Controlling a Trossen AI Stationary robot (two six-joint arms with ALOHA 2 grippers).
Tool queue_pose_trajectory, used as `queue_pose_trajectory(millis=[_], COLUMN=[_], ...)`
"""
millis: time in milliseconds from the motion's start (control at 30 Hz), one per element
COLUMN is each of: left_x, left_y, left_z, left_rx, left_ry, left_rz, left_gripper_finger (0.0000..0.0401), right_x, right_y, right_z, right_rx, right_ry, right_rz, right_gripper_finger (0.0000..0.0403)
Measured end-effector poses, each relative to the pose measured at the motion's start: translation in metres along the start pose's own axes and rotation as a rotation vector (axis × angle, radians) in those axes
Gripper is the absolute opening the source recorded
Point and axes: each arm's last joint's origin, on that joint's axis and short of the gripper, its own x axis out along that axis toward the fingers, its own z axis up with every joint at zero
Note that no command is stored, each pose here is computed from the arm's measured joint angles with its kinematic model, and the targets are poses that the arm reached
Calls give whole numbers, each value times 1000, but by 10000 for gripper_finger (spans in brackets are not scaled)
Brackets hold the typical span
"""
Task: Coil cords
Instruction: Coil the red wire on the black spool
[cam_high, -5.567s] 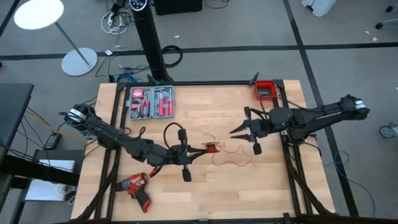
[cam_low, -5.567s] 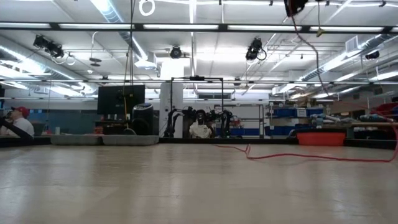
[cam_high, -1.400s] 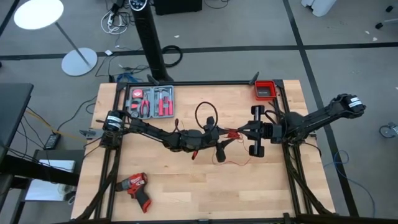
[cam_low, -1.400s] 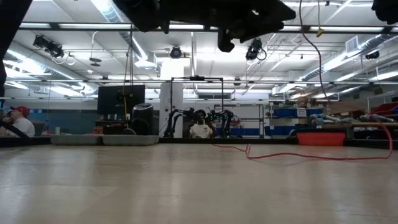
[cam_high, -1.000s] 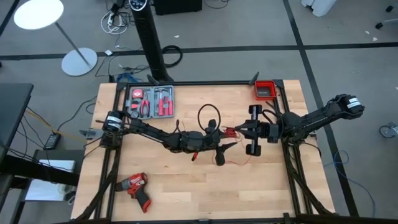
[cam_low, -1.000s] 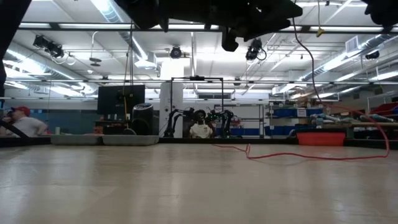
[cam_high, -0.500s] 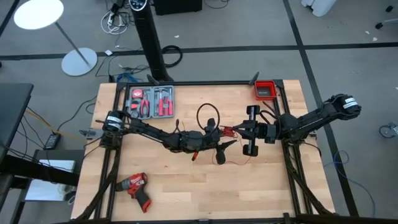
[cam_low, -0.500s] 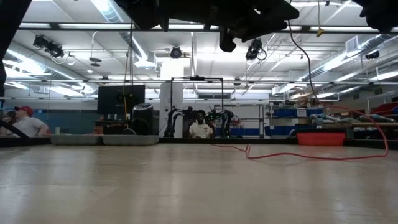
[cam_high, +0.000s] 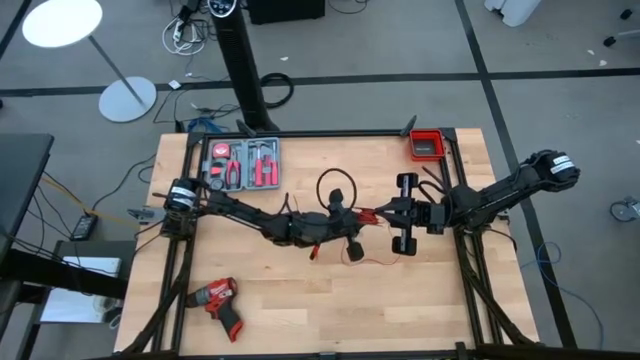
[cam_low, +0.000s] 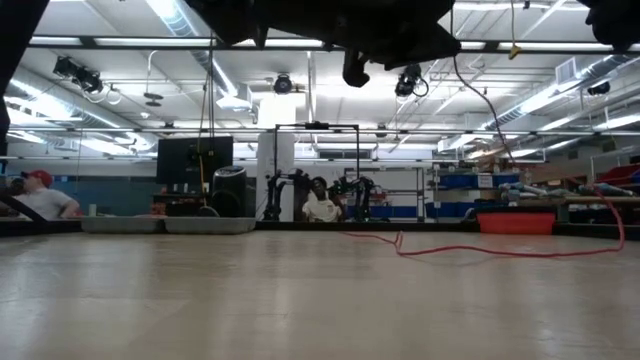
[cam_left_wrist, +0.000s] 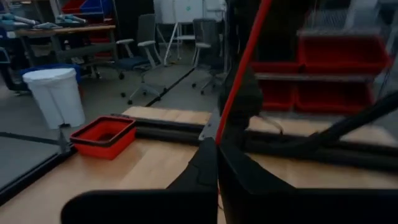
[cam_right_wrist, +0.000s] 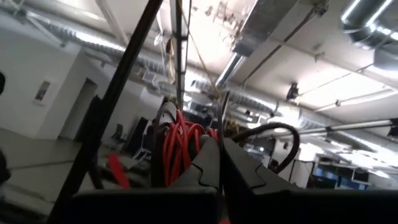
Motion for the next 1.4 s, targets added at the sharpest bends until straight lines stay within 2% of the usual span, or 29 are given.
queue_pose_trajectory(millis=[300, 433, 667, 833, 933, 1200, 1400], left_x=[-22, -37, -51, -58, -63, -73, -69], left_y=[-6, -13, -18, -15, -11, -5, -17], left_z=[7, 14, 13, 11, 19, 50, 61], left_rx=[171, 219, 277, 273, 274, 201, 166], left_ry=[192, 250, 327, 402, 415, 320, 303], left_rz=[47, 41, 42, 50, 57, 63, -21], left_gripper_finger=[1, 0, 0, 0, 0, 0, 0], right_x=[-11, -18, -28, -35, -39, -45, -47], right_y=[12, 15, 22, 24, 25, 27, 28], right_z=[12, 22, 19, 15, 10, 2, -4], right_rx=[-42, -58, -105, -124, -121, -102, -143], right_ry=[154, 201, 373, 469, 532, 631, 696], right_rz=[33, 36, 52, 74, 96, 109, 66], right_gripper_finger=[1, 1, 0, 0, 0, 0, 0])
